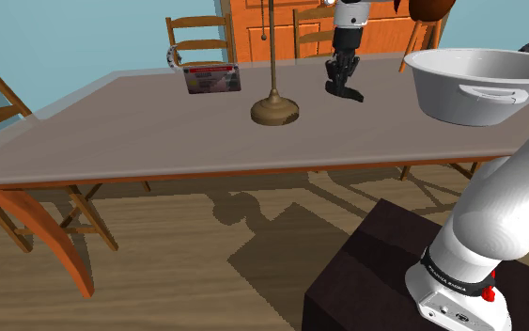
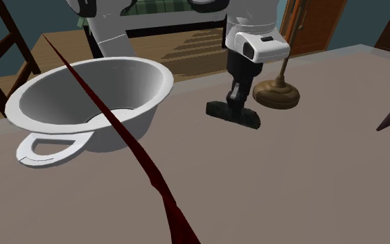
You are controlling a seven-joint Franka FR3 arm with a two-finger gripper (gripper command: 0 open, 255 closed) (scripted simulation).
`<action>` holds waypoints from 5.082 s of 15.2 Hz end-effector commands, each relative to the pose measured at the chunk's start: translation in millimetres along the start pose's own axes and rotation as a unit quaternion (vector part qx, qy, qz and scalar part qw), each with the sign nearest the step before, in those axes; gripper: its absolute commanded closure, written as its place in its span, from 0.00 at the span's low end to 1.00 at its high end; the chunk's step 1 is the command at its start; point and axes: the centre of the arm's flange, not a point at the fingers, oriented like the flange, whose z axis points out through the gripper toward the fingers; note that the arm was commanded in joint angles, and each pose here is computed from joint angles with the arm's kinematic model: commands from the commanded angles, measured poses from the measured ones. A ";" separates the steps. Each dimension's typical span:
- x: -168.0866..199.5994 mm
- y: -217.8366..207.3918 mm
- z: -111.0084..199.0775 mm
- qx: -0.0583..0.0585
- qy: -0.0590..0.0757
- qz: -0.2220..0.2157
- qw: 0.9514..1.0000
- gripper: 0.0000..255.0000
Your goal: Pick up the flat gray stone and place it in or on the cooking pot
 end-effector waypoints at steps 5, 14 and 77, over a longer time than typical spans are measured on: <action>0.3 -2.6 -33.1 0.000 0.000 0.000 1.000 1.00; 0.7 -5.5 -80.5 0.000 0.000 0.000 1.000 1.00; -271.0 150.4 -121.4 0.000 0.000 0.000 1.000 1.00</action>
